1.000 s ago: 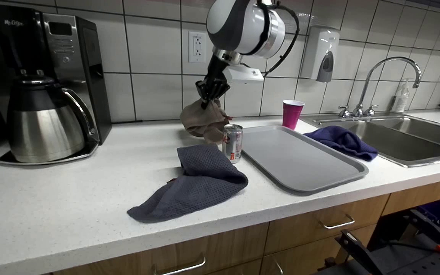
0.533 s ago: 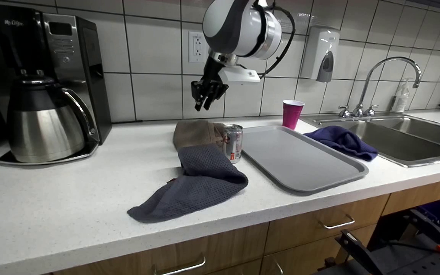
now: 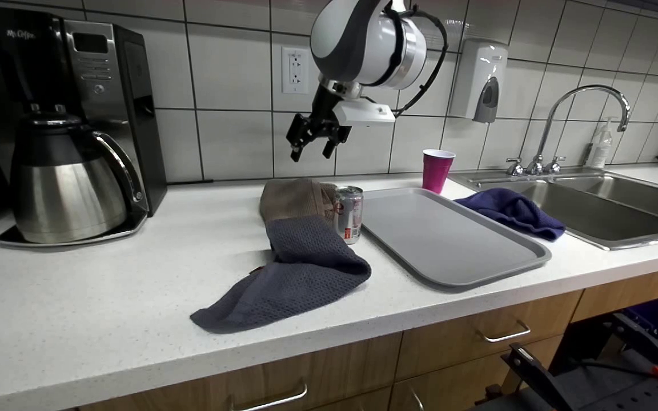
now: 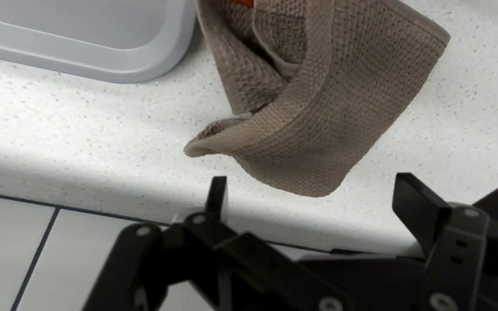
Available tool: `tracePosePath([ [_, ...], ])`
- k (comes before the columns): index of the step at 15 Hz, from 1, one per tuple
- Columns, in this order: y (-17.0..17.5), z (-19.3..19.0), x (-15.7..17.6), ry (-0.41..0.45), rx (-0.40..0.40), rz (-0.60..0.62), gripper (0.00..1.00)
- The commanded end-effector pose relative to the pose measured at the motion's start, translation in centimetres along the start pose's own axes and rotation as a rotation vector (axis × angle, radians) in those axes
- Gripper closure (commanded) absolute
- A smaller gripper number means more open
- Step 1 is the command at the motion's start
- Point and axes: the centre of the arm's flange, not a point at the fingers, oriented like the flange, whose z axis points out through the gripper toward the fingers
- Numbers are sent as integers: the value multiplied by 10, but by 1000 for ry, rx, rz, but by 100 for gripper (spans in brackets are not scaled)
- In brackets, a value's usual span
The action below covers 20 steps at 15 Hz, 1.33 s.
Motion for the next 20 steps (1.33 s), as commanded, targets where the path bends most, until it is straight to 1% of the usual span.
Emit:
tracePosePath([
  [1,11,-7,-6,9,-11,21,0],
  [10,40,-23,-36,3,-25,57,0],
  [20,59,-64,-79,-7,-27,90,0],
])
